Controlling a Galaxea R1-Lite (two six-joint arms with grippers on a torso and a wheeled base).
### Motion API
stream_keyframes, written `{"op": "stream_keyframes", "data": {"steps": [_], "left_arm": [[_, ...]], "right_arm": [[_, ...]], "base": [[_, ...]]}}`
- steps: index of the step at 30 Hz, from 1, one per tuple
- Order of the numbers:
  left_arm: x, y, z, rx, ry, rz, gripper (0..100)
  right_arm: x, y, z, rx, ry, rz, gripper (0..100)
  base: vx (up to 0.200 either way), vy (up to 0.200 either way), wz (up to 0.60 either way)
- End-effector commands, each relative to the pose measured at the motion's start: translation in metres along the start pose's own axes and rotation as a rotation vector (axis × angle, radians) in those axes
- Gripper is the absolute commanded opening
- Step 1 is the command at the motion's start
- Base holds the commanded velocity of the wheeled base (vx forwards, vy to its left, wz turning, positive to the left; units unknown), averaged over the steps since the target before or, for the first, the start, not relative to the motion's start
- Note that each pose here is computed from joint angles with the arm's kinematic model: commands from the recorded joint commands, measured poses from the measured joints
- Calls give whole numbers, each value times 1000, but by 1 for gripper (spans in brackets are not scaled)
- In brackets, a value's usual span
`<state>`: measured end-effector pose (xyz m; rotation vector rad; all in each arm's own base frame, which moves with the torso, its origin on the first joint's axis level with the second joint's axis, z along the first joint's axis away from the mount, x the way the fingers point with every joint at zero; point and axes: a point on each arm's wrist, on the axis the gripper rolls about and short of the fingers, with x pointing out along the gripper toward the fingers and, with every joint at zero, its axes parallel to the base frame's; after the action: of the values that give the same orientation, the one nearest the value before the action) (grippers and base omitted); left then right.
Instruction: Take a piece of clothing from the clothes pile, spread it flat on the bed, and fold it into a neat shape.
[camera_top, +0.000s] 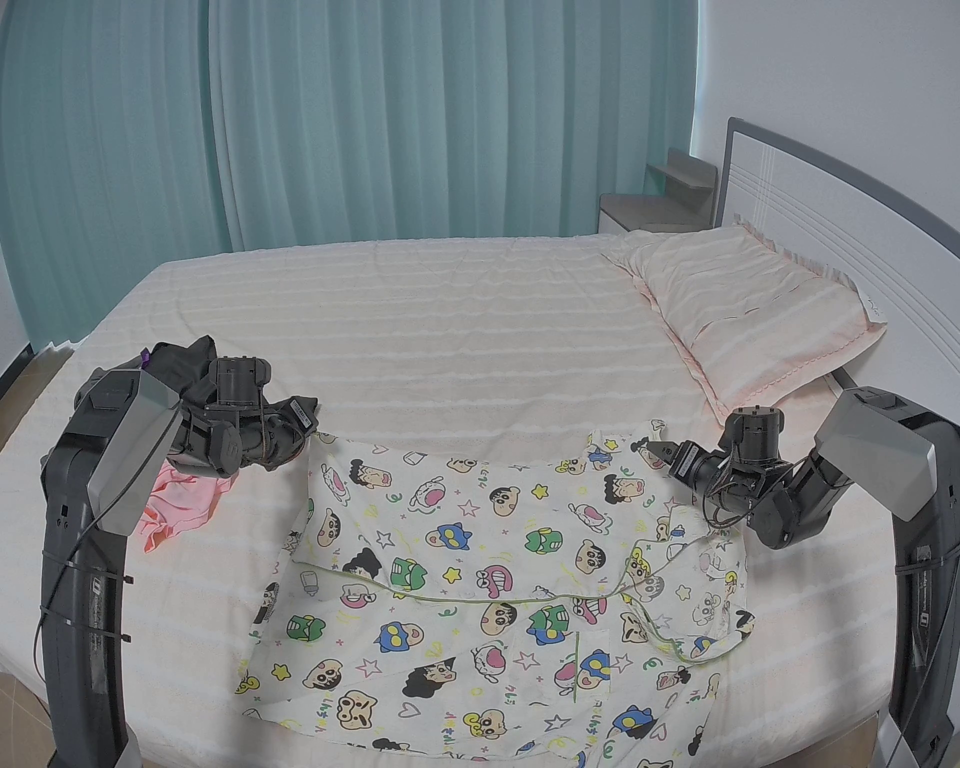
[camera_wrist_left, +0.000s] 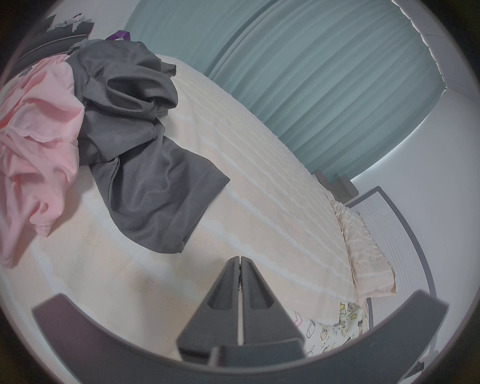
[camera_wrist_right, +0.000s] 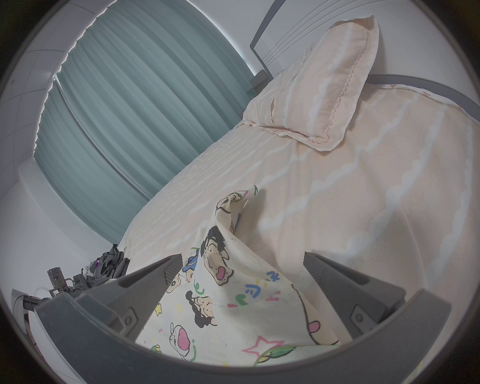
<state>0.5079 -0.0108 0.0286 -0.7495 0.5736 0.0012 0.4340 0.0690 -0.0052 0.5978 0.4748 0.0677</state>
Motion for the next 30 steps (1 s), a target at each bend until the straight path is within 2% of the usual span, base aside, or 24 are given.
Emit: {"op": "stream_keyframes", "data": {"steps": [1,5,6,17,22,26,30], "left_arm": [[2,4,1,-6,3,9,0],[3,4,1,-8,5,11,0],[3,3,1,-8,9,13,100],[-1,9,4,-27,28,42,100],[-21,13,7,-48,60,63,100],[-39,16,3,-77,116,51,100],[-52,14,0,-113,141,37,100]], "right_arm": [[0,0,0,0,-2,0,100],[0,1,1,1,-5,2,100],[0,0,2,2,-6,-1,100],[-2,5,12,4,-36,16,100],[11,13,19,1,-70,32,100],[19,16,23,6,-54,15,100],[31,15,13,-1,-39,-19,100]], "base": [[0,0,0],[0,0,0],[0,0,0],[0,0,0],[0,0,0],[0,0,0],[0,0,0]]}}
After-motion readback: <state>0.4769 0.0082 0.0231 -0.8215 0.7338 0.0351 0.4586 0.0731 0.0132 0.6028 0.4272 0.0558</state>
